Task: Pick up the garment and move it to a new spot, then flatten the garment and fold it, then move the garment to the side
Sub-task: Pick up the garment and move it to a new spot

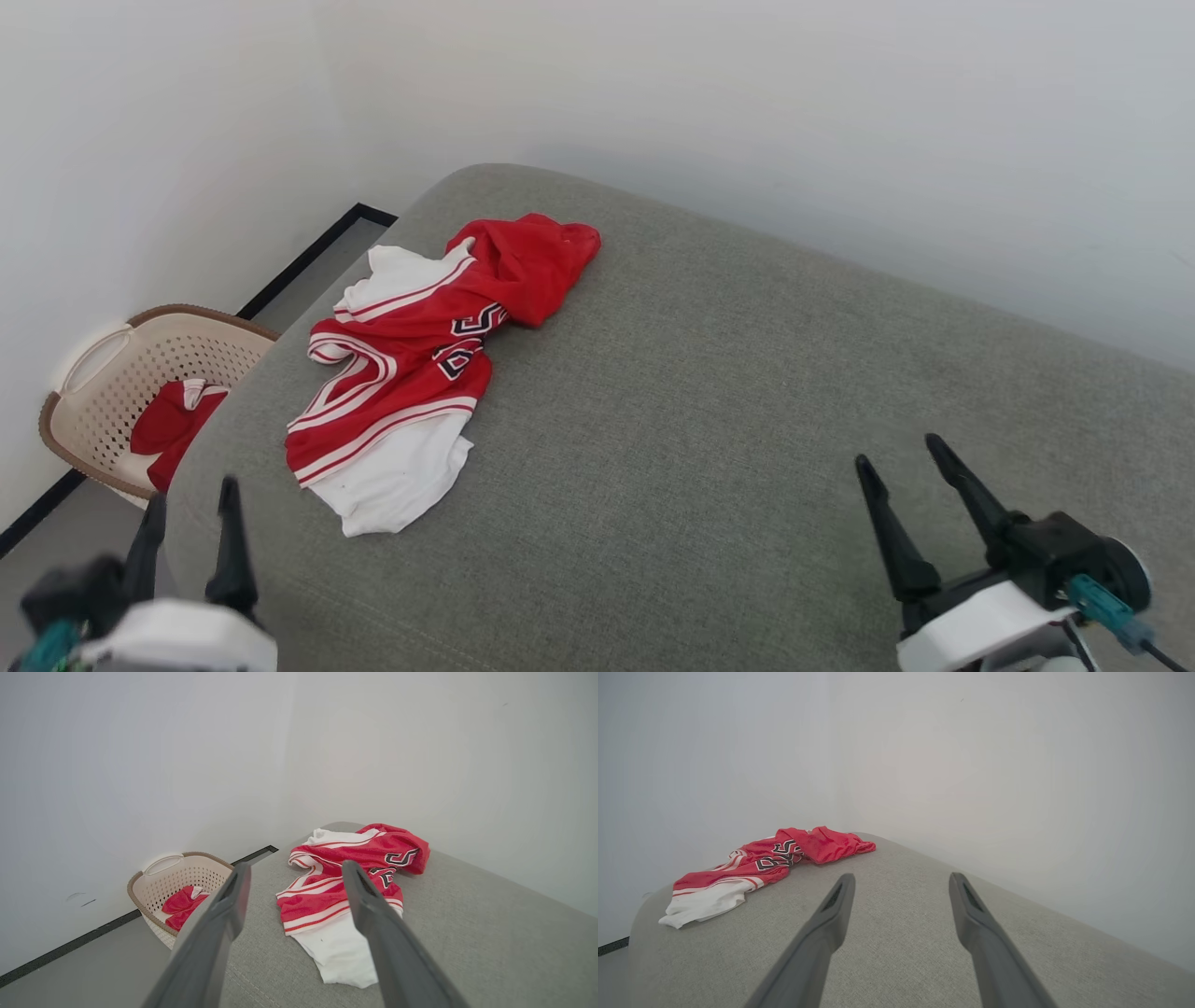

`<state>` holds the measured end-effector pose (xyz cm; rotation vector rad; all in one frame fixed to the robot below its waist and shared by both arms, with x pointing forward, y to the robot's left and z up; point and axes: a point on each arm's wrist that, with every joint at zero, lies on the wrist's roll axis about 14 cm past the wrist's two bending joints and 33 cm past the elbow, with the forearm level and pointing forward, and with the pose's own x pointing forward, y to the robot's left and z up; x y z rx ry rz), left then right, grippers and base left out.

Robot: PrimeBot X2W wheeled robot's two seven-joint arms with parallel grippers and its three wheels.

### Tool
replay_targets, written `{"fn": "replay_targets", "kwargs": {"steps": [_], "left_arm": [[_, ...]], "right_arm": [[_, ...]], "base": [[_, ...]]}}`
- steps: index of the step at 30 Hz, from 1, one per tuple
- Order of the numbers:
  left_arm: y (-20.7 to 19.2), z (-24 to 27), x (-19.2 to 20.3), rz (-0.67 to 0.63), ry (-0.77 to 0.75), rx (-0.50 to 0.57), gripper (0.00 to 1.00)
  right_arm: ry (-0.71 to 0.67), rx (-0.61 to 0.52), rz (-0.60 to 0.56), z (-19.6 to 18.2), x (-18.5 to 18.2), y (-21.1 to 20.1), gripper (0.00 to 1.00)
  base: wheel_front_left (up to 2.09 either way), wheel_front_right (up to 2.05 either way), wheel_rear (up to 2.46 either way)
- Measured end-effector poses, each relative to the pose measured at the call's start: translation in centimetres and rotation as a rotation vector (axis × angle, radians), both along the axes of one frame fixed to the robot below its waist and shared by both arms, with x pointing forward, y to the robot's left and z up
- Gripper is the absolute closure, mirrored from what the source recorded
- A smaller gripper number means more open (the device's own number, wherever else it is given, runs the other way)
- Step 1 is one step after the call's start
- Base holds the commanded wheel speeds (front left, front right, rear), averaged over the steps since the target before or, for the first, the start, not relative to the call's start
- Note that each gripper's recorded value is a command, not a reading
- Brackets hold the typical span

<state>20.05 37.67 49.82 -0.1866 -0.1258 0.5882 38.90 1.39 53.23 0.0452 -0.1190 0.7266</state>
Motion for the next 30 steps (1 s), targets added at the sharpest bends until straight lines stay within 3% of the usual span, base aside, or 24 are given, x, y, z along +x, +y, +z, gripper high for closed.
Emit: {"fn": "replay_targets", "kwargs": {"steps": [15, 30], "left_arm": [[1.9, 2.0, 10.8, -0.164, 0.132, -0.001, 0.00], [3.0, -4.0, 21.7, -0.218, 0.481, -0.118, 0.00]], "right_arm": [[-0.004, -0.034, -0.087, -1.3, 2.3, -3.9, 0.00], [0.034, -0.080, -0.169, -5.0, 6.9, -8.4, 0.00]], "base": [[0.00, 0.00, 0.00], [0.00, 0.00, 0.00]]}}
